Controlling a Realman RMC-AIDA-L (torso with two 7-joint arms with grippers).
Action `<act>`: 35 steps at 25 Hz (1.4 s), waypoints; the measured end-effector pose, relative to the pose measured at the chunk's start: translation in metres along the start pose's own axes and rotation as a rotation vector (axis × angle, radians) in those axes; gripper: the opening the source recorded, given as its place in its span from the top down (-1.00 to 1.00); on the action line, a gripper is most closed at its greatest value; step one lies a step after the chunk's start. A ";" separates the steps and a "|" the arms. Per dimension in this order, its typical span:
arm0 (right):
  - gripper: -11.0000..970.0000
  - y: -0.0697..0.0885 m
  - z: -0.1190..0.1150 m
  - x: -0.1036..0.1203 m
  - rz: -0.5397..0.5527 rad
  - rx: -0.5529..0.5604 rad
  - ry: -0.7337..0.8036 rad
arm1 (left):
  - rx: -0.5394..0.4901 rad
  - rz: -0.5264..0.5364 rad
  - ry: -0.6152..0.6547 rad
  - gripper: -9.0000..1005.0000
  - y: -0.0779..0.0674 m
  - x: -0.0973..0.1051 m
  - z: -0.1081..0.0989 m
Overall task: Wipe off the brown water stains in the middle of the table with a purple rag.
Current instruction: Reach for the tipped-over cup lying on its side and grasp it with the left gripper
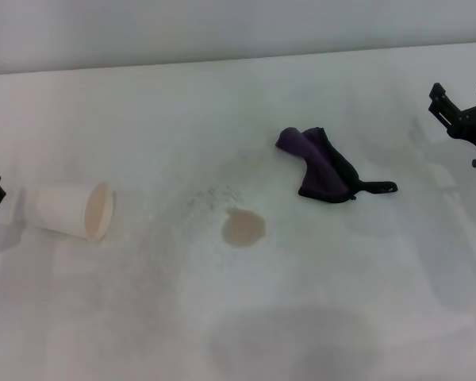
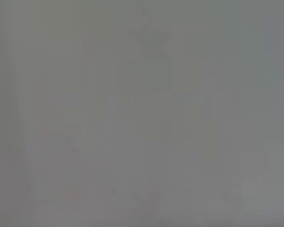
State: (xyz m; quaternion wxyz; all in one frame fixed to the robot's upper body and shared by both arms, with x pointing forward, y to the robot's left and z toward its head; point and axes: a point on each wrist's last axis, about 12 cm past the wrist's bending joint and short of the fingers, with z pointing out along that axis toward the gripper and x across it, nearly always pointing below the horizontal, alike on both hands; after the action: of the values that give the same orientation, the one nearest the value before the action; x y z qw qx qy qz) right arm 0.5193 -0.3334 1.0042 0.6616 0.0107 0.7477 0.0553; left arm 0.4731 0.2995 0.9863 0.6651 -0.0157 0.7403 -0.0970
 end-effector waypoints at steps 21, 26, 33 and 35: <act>-0.79 0.003 0.011 -0.008 0.018 0.012 -0.031 | 0.074 -0.097 -0.055 -0.77 0.011 -0.029 0.033; -0.79 0.004 0.017 -0.013 0.026 0.018 -0.045 | 0.189 -0.148 -0.038 -0.77 0.018 -0.052 0.052; -0.79 0.007 0.025 -0.019 0.036 0.020 -0.061 | 0.365 -0.317 0.126 -0.77 0.044 -0.106 0.081; -0.79 0.008 0.028 -0.021 0.042 0.024 -0.070 | 0.415 -0.299 0.161 -0.77 0.044 -0.125 0.089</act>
State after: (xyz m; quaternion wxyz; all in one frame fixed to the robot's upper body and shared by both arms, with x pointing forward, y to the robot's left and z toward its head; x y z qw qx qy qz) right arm 0.5491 -0.3256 1.0225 0.6859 0.0363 0.7243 0.0596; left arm 0.5802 0.3507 1.0933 0.5712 0.0193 0.7447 -0.3448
